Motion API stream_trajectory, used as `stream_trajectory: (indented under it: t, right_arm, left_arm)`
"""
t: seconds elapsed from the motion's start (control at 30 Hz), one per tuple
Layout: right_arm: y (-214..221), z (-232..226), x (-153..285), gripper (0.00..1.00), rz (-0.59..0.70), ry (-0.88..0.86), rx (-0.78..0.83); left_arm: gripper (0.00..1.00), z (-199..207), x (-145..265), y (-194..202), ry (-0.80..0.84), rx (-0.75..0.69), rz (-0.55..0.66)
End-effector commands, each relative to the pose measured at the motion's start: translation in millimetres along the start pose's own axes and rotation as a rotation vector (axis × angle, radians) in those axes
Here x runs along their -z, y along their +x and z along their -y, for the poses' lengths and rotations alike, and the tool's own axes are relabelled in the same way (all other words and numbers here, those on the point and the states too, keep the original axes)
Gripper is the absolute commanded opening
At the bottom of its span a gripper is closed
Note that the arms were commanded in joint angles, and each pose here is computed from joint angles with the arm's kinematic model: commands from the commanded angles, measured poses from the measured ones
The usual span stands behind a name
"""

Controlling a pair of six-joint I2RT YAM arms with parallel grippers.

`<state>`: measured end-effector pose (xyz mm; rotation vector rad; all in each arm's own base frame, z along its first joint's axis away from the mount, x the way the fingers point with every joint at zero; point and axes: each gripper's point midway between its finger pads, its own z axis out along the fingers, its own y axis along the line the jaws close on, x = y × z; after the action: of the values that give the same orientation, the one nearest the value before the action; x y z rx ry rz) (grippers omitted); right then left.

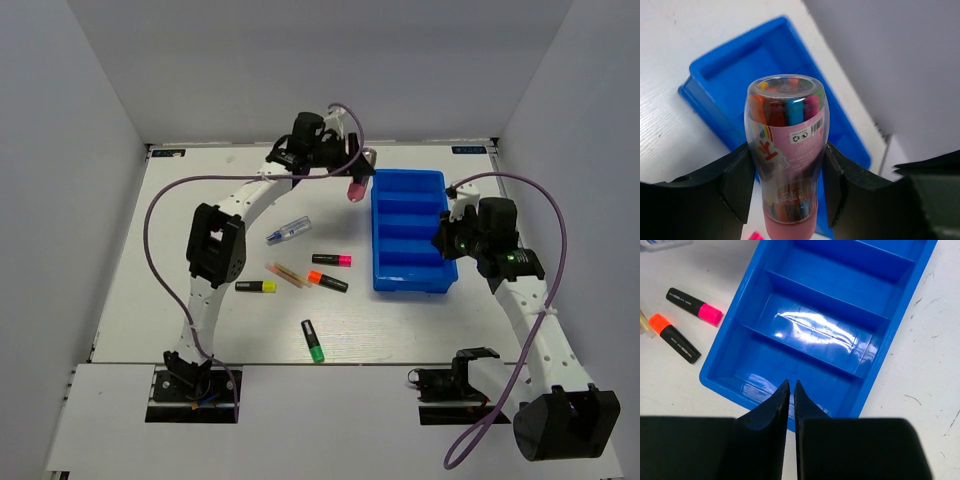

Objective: Sort the stationery into containers
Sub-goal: Place the stationery in the storage box.

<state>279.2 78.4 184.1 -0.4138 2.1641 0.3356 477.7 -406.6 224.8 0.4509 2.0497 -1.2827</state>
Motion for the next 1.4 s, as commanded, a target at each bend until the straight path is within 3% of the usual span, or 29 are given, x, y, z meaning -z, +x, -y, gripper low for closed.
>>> stream_trajectory:
  t: [0.0, 0.17, 0.43, 0.47, 0.5, 0.63, 0.83, 1.27, 1.37]
  right_arm:
    - [-9, 3, 0, 0.11, 0.053, 0.017, 0.002]
    - [-5, 5, -4, 0.13, 0.038, 0.020, 0.000]
    - [4, 14, -12, 0.14, 0.000, 0.053, -0.001]
    - [4, 15, -14, 0.14, 0.002, 0.058, 0.002]
    - [7, 16, -16, 0.14, -0.010, 0.061, -0.001]
    - [9, 22, -20, 0.16, -0.022, 0.085, -0.001]
    - [15, 29, -24, 0.19, -0.043, 0.111, 0.000]
    - [16, 31, -26, 0.19, -0.053, 0.115, 0.009]
    - [17, 30, -26, 0.19, -0.056, 0.113, 0.010]
  left_arm:
    - [0.00, 50, 12, -33, 0.129, -0.305, 0.123]
    - [0.00, 55, -14, -34, 0.081, -0.601, 0.177]
    - [0.00, 61, -41, -39, 0.024, -0.907, 0.255]
    - [0.00, 52, -49, -25, 0.000, -0.915, 0.236]
    - [0.00, 63, -49, -37, -0.011, -0.957, 0.311]
    - [0.00, 54, -71, -40, -0.110, -1.060, 0.406]
    - [0.00, 45, -82, -65, -0.184, -1.031, 0.578]
    - [0.00, 7, -104, -47, -0.178, -0.982, 0.564]
    - [0.18, 3, -108, -38, -0.172, -0.961, 0.542]
